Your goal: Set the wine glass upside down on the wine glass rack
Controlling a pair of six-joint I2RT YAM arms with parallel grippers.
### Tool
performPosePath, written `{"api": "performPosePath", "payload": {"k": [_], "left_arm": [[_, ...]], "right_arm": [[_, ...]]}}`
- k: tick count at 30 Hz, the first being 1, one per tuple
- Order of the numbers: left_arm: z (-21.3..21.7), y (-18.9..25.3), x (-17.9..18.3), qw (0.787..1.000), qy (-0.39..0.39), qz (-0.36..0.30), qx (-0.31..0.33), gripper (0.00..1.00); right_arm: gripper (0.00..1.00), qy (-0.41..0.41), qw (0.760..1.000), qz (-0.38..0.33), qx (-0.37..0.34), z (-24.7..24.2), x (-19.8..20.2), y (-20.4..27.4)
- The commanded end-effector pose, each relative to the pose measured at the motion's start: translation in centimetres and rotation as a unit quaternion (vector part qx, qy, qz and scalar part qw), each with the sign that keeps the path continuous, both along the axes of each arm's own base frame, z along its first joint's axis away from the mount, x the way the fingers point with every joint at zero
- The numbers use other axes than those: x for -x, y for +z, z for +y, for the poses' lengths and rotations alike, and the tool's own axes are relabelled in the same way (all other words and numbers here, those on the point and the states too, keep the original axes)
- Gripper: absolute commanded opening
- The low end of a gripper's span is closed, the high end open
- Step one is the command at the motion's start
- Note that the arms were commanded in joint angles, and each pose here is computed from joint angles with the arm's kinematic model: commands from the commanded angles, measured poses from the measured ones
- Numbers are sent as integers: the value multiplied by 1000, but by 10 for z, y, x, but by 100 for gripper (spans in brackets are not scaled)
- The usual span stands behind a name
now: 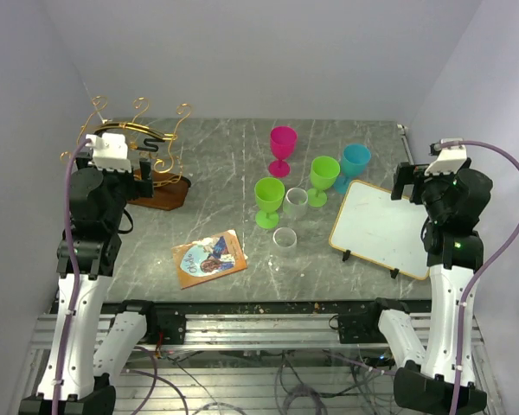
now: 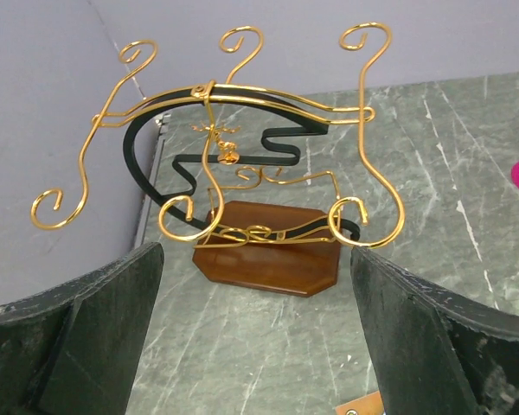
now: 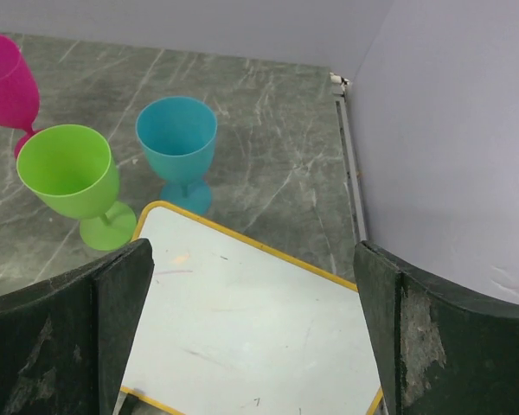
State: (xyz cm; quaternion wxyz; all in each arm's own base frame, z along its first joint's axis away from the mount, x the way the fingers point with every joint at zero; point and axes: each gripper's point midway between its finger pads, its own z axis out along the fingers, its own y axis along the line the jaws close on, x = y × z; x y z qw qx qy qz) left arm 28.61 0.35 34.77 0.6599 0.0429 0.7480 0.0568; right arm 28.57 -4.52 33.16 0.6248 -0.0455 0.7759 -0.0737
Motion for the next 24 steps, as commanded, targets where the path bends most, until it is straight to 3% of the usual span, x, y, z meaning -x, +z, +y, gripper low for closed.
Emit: {"api": "performPosePath", "payload": {"k": [1,16,24], "left_arm": [[14,10,3,1000,27,-7,-8,100],[30,22,3,998,53,-1,-24,100],[27,35,-10,999,38,3,-27,100]], "right_arm": [[100,7,1000,-12,-12,2,-2,9],[100,42,999,20,-20,7,-16,1],[100,173,983,56,-6,43,-32,-20]]}}
